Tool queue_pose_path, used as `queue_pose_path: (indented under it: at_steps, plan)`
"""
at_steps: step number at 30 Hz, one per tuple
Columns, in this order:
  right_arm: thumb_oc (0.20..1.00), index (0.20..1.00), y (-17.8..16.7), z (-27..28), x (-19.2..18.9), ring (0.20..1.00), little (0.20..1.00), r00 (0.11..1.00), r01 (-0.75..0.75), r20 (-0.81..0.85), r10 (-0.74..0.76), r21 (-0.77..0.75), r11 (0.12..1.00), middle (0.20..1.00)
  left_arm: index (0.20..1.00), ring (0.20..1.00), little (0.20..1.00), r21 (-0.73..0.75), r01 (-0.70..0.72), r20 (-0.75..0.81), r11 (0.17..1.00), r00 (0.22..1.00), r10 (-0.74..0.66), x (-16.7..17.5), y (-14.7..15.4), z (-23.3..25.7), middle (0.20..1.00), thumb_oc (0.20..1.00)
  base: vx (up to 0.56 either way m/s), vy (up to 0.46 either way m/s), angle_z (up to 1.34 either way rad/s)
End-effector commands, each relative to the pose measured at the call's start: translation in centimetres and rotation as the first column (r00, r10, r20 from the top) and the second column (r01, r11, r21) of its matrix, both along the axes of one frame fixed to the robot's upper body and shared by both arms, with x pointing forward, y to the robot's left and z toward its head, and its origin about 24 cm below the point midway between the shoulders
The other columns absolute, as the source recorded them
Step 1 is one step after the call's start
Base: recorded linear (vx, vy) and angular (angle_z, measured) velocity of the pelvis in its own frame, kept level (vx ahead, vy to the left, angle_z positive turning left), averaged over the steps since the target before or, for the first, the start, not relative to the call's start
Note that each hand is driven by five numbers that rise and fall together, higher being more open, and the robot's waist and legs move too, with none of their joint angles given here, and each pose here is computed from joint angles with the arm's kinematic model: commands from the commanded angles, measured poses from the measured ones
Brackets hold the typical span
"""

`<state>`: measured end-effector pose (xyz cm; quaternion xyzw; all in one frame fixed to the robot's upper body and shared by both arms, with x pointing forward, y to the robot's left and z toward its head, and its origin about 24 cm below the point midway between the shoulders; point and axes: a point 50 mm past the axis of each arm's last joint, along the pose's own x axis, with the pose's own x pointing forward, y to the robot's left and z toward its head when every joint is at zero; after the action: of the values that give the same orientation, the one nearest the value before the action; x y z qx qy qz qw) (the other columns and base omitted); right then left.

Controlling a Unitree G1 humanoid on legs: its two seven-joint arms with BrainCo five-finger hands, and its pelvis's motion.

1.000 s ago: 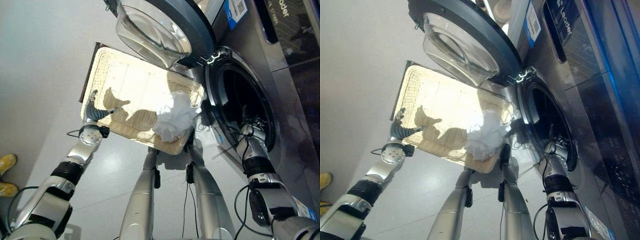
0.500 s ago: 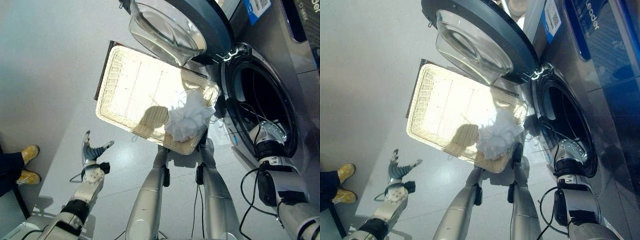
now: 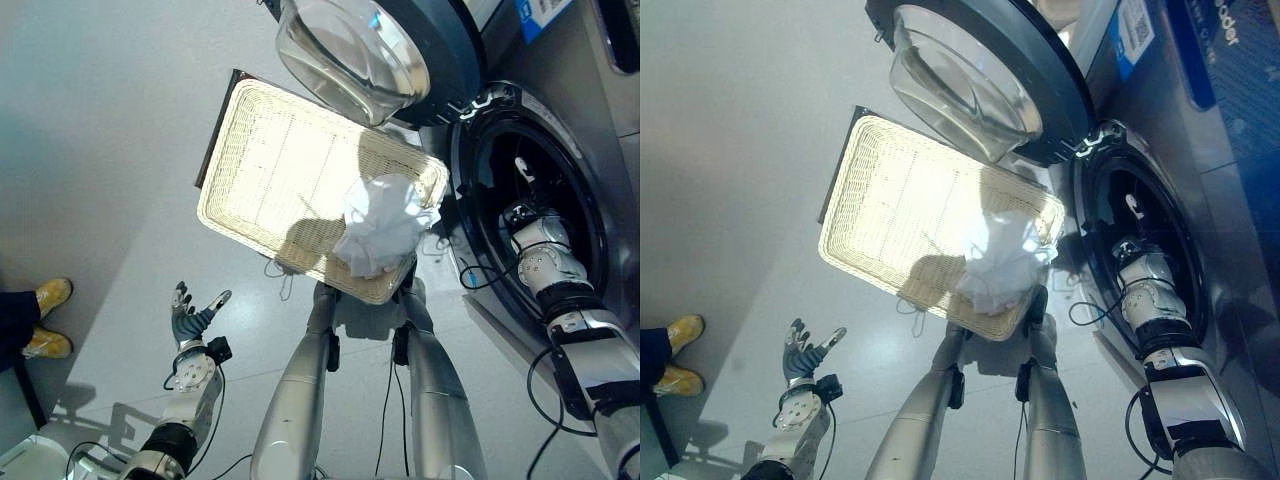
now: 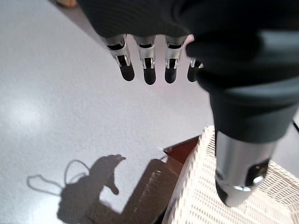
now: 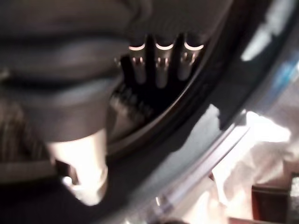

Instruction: Put the clothes into the washing machine.

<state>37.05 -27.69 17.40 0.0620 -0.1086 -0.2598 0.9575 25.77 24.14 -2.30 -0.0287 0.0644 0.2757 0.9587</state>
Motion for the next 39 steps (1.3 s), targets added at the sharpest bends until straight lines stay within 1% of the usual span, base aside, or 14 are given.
queue_pose_path:
  at_steps: [1,3,11,13,17,20,23,24,28,29,33,34,35,39]
  plan:
    - [1.0,1.0,0.2,-0.1,-1.0,1.0,1.0,0.998,0.031,-0.039,-0.043,-0.277,0.96,1.0,1.0,1.0,1.0,-0.007,-0.048,-0.005,0.999,0.999,0.048,-0.6,1.5,-0.1,1.0,1.0,-0.03,0.083,0.06]
    - [1.0,1.0,1.6,-1.3,-1.5,1.0,1.0,0.997,0.001,-0.067,-0.03,-0.395,0.919,1.0,1.0,1.0,1.0,-0.023,-0.045,-0.033,0.999,0.998,0.045,-1.1,1.3,-0.8,1.0,1.0,-0.03,0.099,0.07]
    - [1.0,1.0,4.3,-4.4,-3.2,1.0,1.0,0.983,-0.143,-0.175,0.05,-0.575,0.805,1.0,1.0,1.0,1.0,-0.069,-0.003,-0.055,0.998,0.998,-0.001,-2.0,0.9,-1.8,1.0,1.0,-0.02,0.068,0.05]
    - [1.0,1.0,5.7,-5.3,-4.2,1.0,1.0,0.975,-0.204,-0.2,0.092,-0.663,0.72,1.0,1.0,1.0,1.0,-0.079,0.012,-0.047,0.997,0.999,-0.015,-2.1,0.6,-1.8,1.0,1.0,-0.02,0.061,0.03]
    - [1.0,1.0,6.8,-5.7,-4.9,1.0,1.0,0.971,-0.237,-0.205,0.126,-0.724,0.648,1.0,1.0,1.0,1.0,-0.08,0.02,-0.039,0.997,0.999,-0.023,-2.0,0.5,-1.7,1.0,1.0,0.0,0.02,0.01]
    - [1.0,1.0,9.0,-5.3,-5.5,1.0,1.0,0.962,-0.266,-0.198,0.189,-0.839,0.475,1.0,1.0,1.0,1.0,-0.08,0.043,-0.03,0.996,0.999,-0.046,-1.3,-0.1,-1.3,1.0,1.0,0.0,0.038,-0.01]
    - [1.0,1.0,10.4,-4.8,-5.3,1.0,1.0,0.955,-0.269,-0.206,0.211,-0.902,0.338,1.0,1.0,1.0,1.0,-0.079,0.06,-0.029,0.995,0.998,-0.063,-0.7,-0.4,-1.1,1.0,1.0,0.0,0.011,0.0]
    - [1.0,1.0,10.5,-4.8,-5.2,1.0,1.0,0.956,-0.265,-0.204,0.209,-0.909,0.323,1.0,1.0,1.0,1.0,-0.079,0.063,-0.03,0.995,0.997,-0.066,-0.6,-0.4,-1.1,1.0,1.0,0.0,0.0,0.0]
    - [1.0,1.0,11.2,-4.0,-3.8,1.0,1.0,0.966,-0.229,-0.198,0.163,-0.953,0.197,1.0,1.0,1.0,1.0,-0.065,0.094,-0.04,0.993,0.995,-0.097,-0.1,-0.6,-1.0,1.0,1.0,0.0,-0.014,0.09]
    - [1.0,1.0,11.2,-3.8,-3.3,1.0,1.0,0.969,-0.227,-0.209,0.129,-0.963,0.144,1.0,1.0,1.0,1.0,-0.063,0.102,-0.043,0.993,0.994,-0.105,0.0,-0.6,-1.0,1.0,1.0,0.01,-0.026,0.12]
    - [1.0,1.0,11.2,-3.2,-1.3,1.0,1.0,0.954,-0.3,-0.3,0.008,-0.954,0.011,1.0,1.0,1.0,1.0,-0.043,0.141,-0.052,0.989,0.988,-0.143,0.7,-0.8,-0.7,1.0,1.0,0.02,-0.04,0.13]
    - [1.0,1.0,11.2,-3.2,-1.2,1.0,1.0,0.953,-0.301,-0.301,0.002,-0.953,0.002,1.0,1.0,1.0,1.0,-0.043,0.142,-0.052,0.989,0.988,-0.144,0.8,-0.8,-0.7,1.0,1.0,0.03,-0.057,0.2]
    - [1.0,1.0,11.2,-2.6,-0.2,1.0,1.0,0.946,-0.323,-0.32,-0.053,-0.945,-0.058,1.0,1.0,1.0,1.0,-0.036,0.162,-0.054,0.986,0.985,-0.164,1.1,-1.0,-0.4,1.0,1.0,0.03,-0.056,0.2]
    - [1.0,1.0,11.4,-2.0,1.3,1.0,1.0,0.901,-0.423,-0.402,-0.164,-0.899,-0.118,1.0,1.0,1.0,1.0,-0.02,0.201,-0.054,0.979,0.978,-0.202,1.6,-1.5,-0.1,1.0,1.0,0.03,-0.047,0.2]
